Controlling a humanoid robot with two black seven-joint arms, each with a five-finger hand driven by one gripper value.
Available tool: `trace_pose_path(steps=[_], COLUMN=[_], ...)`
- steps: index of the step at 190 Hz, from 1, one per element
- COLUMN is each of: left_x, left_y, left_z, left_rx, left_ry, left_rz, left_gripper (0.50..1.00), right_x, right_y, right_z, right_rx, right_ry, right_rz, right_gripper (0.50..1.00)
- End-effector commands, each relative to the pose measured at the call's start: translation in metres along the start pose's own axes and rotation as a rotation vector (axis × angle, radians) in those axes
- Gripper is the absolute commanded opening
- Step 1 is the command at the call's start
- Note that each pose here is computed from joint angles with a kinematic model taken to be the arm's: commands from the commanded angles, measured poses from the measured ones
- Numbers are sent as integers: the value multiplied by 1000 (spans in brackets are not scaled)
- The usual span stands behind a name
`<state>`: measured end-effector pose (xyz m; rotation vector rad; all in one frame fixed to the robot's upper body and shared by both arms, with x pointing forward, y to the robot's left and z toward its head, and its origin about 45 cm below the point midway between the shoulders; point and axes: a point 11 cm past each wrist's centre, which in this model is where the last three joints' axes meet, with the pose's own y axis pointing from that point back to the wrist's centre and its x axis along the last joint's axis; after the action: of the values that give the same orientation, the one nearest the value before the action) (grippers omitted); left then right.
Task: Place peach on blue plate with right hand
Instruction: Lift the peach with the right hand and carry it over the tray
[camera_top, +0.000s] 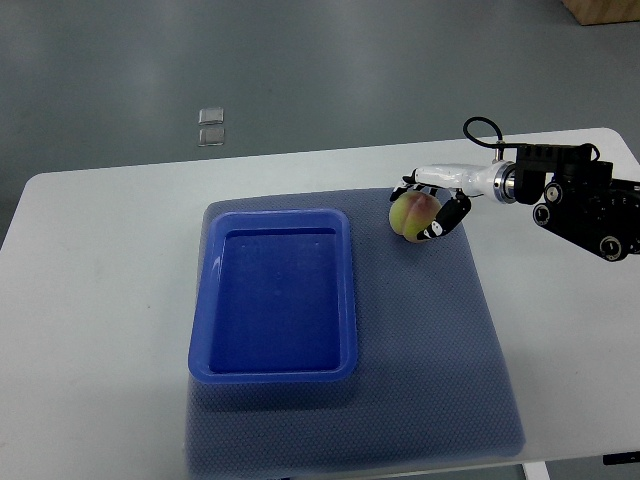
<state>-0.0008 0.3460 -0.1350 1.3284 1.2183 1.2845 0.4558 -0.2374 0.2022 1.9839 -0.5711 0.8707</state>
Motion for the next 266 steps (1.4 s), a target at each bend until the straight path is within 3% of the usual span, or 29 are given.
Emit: trace_pose_path(steps=[1,53,130,178,214,227,236,237,252,261,262,266], left_x=[0,0,0,0,0,0,0,0,0,0,0,0], left_y=[0,0,0,0,0,0,0,0,0,0,0,0], left_z=[0,0,0,0,0,0,0,0,0,0,0,0], left_rx=[0,0,0,0,0,0,0,0,0,0,0,0], left_ry=[0,0,0,0,0,0,0,0,0,0,0,0], left_rz=[0,0,0,0,0,0,0,0,0,0,0,0], left_gripper=[1000,1000,1000,1000,1000,1000,1000,1000,1000,1000,1000,1000], right_x=[15,43,-2,-52,-64,-65,-65,-65,-64,-64,-65,-66], right_y=[1,-1,-39,-52,-53,-53,-53,-53,-53,-53,-53,-53], right_z=[-8,-69,-199,-197,-190,-189,-189,-188,-188,-188,-187,-187], right_rx=[17,169,477,475,464,462,462,461,459,459,457,457], right_ry=[15,83,209,340,345,342,342,342,341,341,339,335], right_rz=[22,36,4,-36,-50,-52,-52,-52,-51,-51,-53,-55], right_gripper=[531,533,539,560,570,619,619,663,727,727,768,784])
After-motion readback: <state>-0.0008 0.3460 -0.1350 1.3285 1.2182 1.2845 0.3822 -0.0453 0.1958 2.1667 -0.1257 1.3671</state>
